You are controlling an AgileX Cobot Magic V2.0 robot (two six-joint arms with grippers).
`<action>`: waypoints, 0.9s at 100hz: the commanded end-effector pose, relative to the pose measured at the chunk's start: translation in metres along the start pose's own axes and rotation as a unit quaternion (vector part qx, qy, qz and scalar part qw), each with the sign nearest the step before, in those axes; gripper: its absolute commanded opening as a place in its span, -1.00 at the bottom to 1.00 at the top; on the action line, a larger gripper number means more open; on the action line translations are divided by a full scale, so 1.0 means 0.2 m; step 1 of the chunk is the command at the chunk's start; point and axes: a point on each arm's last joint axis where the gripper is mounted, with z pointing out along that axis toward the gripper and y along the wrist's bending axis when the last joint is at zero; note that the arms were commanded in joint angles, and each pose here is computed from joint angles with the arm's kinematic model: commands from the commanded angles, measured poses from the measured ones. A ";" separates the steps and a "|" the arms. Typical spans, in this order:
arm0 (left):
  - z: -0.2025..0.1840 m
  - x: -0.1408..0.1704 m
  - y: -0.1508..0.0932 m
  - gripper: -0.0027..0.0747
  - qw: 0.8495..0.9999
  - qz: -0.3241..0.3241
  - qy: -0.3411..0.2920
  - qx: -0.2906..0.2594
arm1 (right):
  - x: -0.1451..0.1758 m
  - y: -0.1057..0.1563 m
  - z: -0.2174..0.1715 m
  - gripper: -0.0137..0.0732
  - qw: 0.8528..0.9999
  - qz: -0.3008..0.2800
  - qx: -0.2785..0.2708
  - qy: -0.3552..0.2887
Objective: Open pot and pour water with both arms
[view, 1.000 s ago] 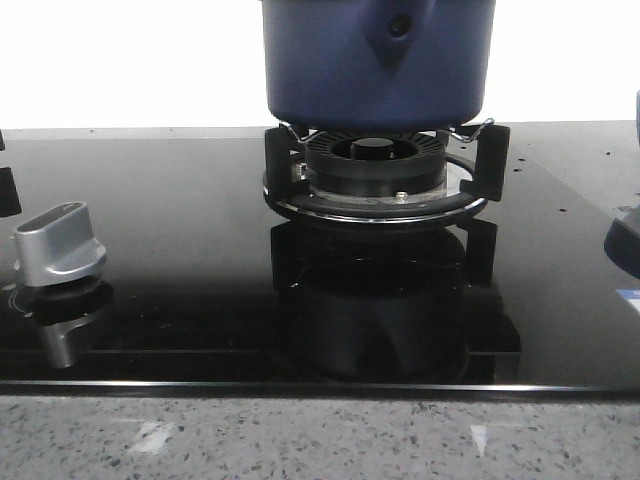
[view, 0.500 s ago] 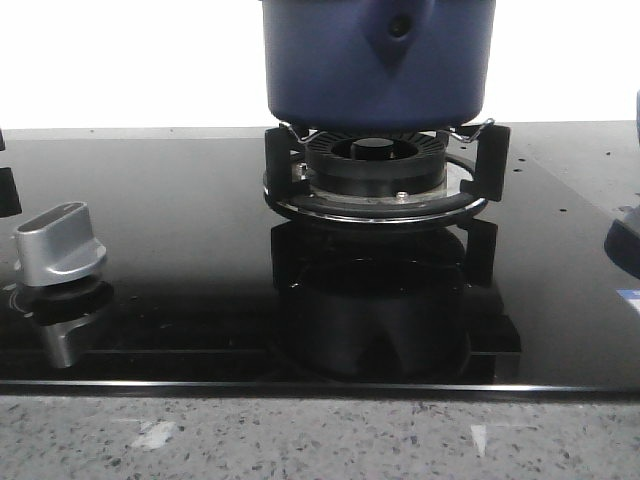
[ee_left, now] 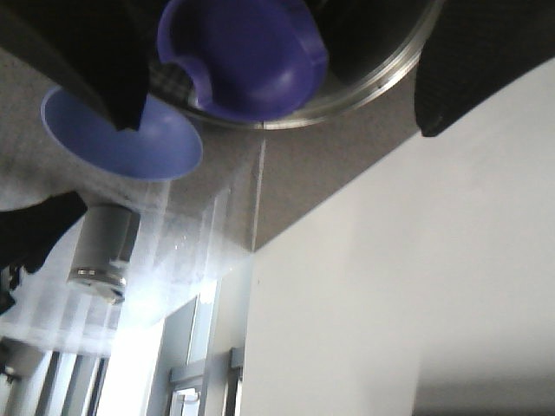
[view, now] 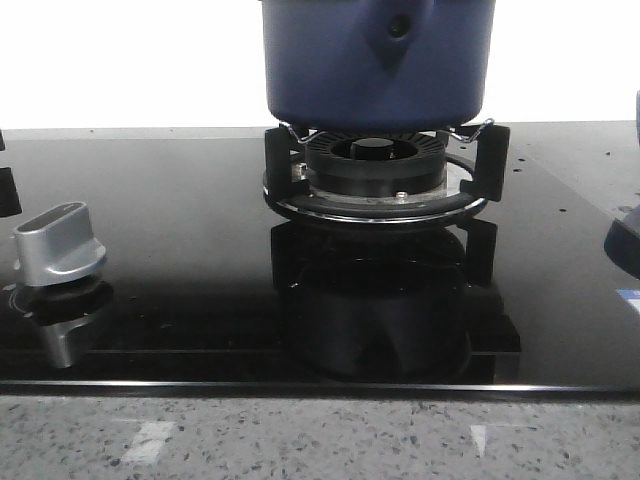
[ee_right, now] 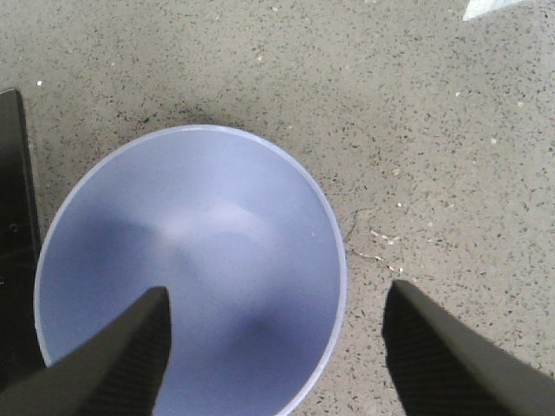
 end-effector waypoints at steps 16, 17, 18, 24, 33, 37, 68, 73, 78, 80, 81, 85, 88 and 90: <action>-0.32 -0.42 -0.11 0.47 0.992 0.053 -0.116 -0.001 | -0.05 0.03 -0.08 0.39 0.998 0.010 -0.025 -0.056; -0.33 -0.43 -0.11 0.46 0.992 0.055 -0.116 -0.002 | -0.05 0.03 -0.08 0.39 0.998 0.008 -0.027 -0.057; -0.34 -0.43 -0.11 0.45 0.991 0.056 -0.118 -0.005 | -0.05 0.04 -0.08 0.39 0.998 0.010 -0.031 -0.057; -0.41 -0.48 -0.12 0.36 0.990 0.065 -0.127 -0.018 | -0.05 0.06 -0.08 0.39 0.997 0.006 -0.053 -0.060; -0.52 -0.54 -0.12 0.14 0.988 0.046 -0.140 -0.040 | -0.06 0.10 -0.11 0.35 0.992 0.008 -0.100 -0.075; -0.56 -0.56 -0.11 -0.01 0.988 0.038 -0.140 -0.049 | -0.06 0.13 -0.14 0.28 0.988 0.011 -0.128 -0.086; -0.83 -0.65 -0.13 -0.98 0.983 0.055 -0.112 -0.132 | -0.11 0.37 -0.34 -0.81 0.913 -0.055 -0.338 -0.222; -0.86 -0.67 -0.15 -0.98 0.981 0.069 -0.109 -0.148 | -0.11 0.41 -0.37 -0.79 0.900 -0.071 -0.355 -0.241; -0.89 -0.69 -0.17 -0.98 0.976 0.077 -0.110 -0.172 | -0.11 0.45 -0.39 -0.79 0.889 -0.094 -0.365 -0.259; -0.90 -0.69 -0.18 -0.98 0.974 0.079 -0.112 -0.180 | -0.10 0.47 -0.40 -0.79 0.885 -0.106 -0.367 -0.268; -0.91 -0.69 -0.18 -0.98 0.972 0.079 -0.114 -0.189 | -0.10 0.47 -0.41 -0.79 0.883 -0.109 -0.366 -0.273; -0.94 -0.70 -0.20 -0.98 0.964 0.080 -0.122 -0.221 | -0.09 0.50 -0.42 -0.79 0.877 -0.127 -0.366 -0.283; -0.96 -0.69 -0.21 -0.98 0.958 0.081 -0.125 -0.246 | -0.08 0.51 -0.44 -0.79 0.875 -0.127 -0.362 -0.296; -0.98 -0.69 -0.22 -0.98 0.953 0.081 -0.126 -0.262 | -0.07 0.52 -0.44 -0.79 0.875 -0.125 -0.359 -0.301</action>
